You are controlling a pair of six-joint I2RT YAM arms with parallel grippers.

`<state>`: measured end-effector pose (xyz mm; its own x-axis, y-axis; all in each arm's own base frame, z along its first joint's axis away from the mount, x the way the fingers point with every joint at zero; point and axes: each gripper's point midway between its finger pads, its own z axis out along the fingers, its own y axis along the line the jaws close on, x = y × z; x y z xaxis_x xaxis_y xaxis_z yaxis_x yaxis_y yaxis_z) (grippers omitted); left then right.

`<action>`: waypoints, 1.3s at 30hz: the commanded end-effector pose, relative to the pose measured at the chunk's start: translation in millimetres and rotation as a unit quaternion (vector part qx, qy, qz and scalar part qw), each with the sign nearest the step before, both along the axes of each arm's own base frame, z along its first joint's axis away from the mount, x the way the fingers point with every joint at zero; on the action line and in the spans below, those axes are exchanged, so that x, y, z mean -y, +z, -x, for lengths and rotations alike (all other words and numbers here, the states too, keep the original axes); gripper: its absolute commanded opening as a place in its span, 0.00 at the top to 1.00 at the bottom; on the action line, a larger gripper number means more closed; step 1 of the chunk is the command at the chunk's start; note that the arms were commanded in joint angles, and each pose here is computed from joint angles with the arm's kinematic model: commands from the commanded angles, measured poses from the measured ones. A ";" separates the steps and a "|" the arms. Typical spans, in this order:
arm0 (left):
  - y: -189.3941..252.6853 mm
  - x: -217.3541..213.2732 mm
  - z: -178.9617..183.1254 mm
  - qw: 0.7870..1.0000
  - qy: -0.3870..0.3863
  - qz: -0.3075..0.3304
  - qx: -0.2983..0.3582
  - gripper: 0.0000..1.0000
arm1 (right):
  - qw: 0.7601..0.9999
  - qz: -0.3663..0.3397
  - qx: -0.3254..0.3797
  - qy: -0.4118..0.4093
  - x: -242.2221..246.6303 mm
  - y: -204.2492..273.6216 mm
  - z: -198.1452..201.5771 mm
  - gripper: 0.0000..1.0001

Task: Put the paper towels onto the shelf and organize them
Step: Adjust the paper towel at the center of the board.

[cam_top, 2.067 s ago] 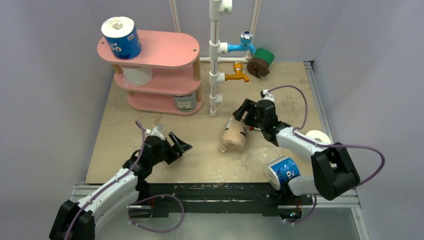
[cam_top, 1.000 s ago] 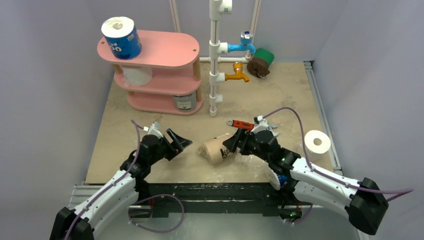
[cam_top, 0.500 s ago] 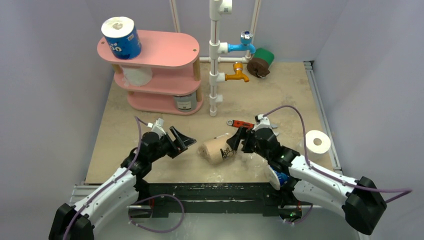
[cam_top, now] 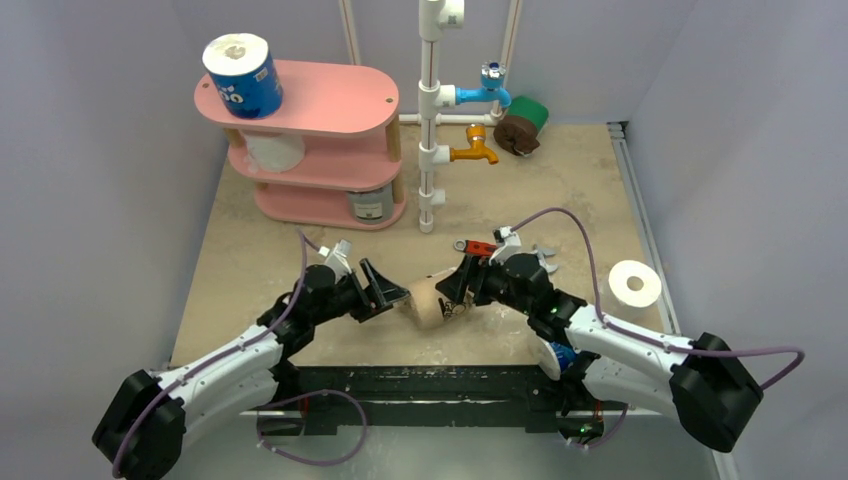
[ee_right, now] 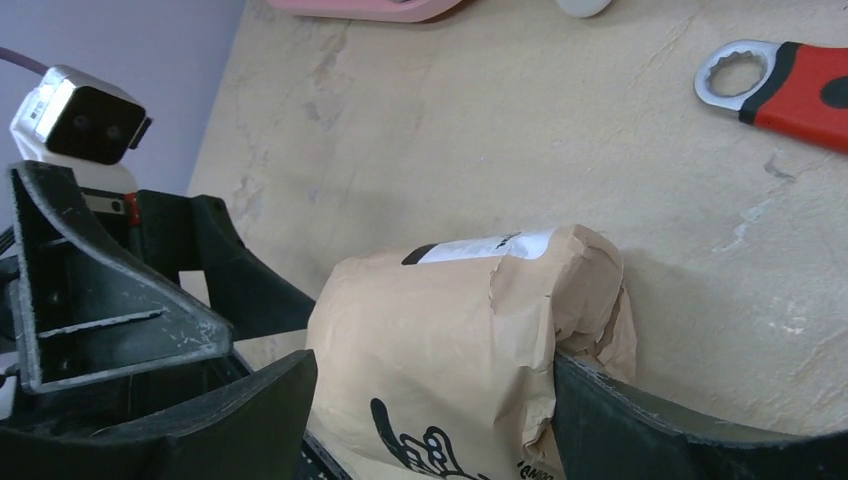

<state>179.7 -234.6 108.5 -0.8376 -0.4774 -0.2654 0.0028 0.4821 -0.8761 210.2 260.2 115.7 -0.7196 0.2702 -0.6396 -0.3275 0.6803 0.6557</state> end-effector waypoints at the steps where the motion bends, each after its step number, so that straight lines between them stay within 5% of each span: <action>1: 24.2 7.6 -14.6 0.999 0.015 0.025 0.031 0.22 | 0.997 -0.064 0.005 0.035 -16.0 20.9 12.0 0.17; 18: 6.0 14.8 -34.8 0.999 0.028 -0.008 0.015 0.23 | 0.990 -0.103 -0.032 0.094 -47.2 18.9 39.6 0.17; 39: 5.5 12.4 -26.5 0.999 0.005 -0.025 0.020 0.22 | 0.997 -0.041 -0.028 0.060 -13.9 0.9 45.4 0.15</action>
